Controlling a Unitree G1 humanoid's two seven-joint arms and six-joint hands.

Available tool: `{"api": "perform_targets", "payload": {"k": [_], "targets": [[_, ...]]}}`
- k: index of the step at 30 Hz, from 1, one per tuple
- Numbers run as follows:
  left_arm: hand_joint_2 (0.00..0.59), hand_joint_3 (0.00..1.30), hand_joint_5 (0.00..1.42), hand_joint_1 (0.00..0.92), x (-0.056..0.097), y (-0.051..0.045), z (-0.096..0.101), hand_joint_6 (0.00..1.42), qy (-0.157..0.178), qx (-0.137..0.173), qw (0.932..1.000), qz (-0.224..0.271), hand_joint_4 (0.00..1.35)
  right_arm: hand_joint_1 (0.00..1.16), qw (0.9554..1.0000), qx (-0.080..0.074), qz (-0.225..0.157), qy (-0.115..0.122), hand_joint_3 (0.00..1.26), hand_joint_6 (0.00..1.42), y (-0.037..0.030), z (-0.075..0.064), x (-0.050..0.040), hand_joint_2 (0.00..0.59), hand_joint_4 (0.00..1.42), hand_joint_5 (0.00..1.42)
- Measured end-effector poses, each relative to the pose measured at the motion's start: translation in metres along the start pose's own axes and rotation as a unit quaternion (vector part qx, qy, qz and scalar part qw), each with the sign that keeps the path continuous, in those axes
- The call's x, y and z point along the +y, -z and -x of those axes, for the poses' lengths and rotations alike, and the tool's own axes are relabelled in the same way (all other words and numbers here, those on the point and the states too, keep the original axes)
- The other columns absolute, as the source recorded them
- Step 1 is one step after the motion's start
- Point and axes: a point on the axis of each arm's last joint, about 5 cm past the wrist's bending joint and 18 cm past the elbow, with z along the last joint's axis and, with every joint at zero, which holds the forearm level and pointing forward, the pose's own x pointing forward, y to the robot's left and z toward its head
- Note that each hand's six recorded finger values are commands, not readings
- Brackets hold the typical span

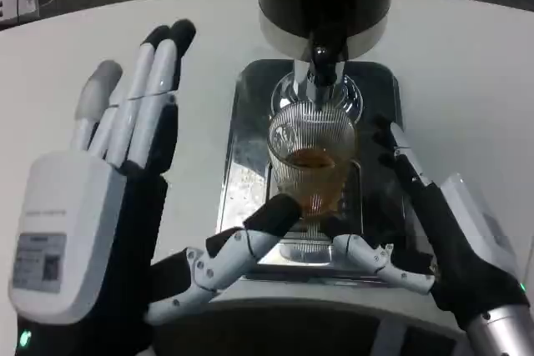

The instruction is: Grasp the cup under the faucet to collect the drink, then remove the cup.

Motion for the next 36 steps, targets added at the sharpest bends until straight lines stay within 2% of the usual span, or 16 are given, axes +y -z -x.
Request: {"api": "perform_targets", "payload": {"k": [5, 9, 12, 15, 22, 36], "targets": [[0.158, 0.03, 0.12, 0.000, -0.001, 0.0046, 0.024, 0.01, 0.013, 0.052, 0.9986, -0.008, 0.00, 0.56, 1.0000, 0.006, -0.004, -0.004, 0.01, 0.29, 0.0030, -0.001, 0.0008, 0.256, 0.07, 0.14], [0.158, 0.03, 0.12, 0.000, -0.004, 0.0077, 0.040, 0.01, 0.029, 0.078, 0.9965, -0.012, 0.00, 0.56, 0.9999, 0.008, -0.006, -0.006, 0.01, 0.29, 0.0044, -0.003, 0.0016, 0.253, 0.07, 0.14], [0.158, 0.03, 0.12, 0.000, -0.007, 0.0107, 0.052, 0.01, 0.054, 0.098, 0.9934, -0.027, 0.00, 0.56, 0.9999, 0.006, -0.008, -0.005, 0.01, 0.29, 0.0048, -0.007, 0.0015, 0.252, 0.07, 0.14], [0.158, 0.03, 0.12, 0.000, -0.009, 0.0129, 0.058, 0.01, 0.063, 0.110, 0.9915, -0.030, 0.00, 0.56, 0.9999, 0.006, -0.012, -0.006, 0.01, 0.29, 0.0054, -0.008, 0.0019, 0.252, 0.07, 0.14], [0.159, 0.03, 0.12, 0.000, -0.017, 0.0172, 0.066, 0.01, 0.089, 0.124, 0.9880, -0.025, 0.00, 0.57, 0.9997, -0.001, -0.022, -0.008, 0.01, 0.29, 0.0047, -0.013, 0.0031, 0.243, 0.07, 0.14], [0.159, 0.03, 0.12, 0.000, -0.020, 0.0180, 0.065, 0.01, 0.103, 0.114, 0.9879, -0.020, 0.00, 0.58, 0.9986, -0.008, -0.052, -0.010, 0.01, 0.30, 0.0066, -0.029, 0.0073, 0.234, 0.08, 0.16]]}}
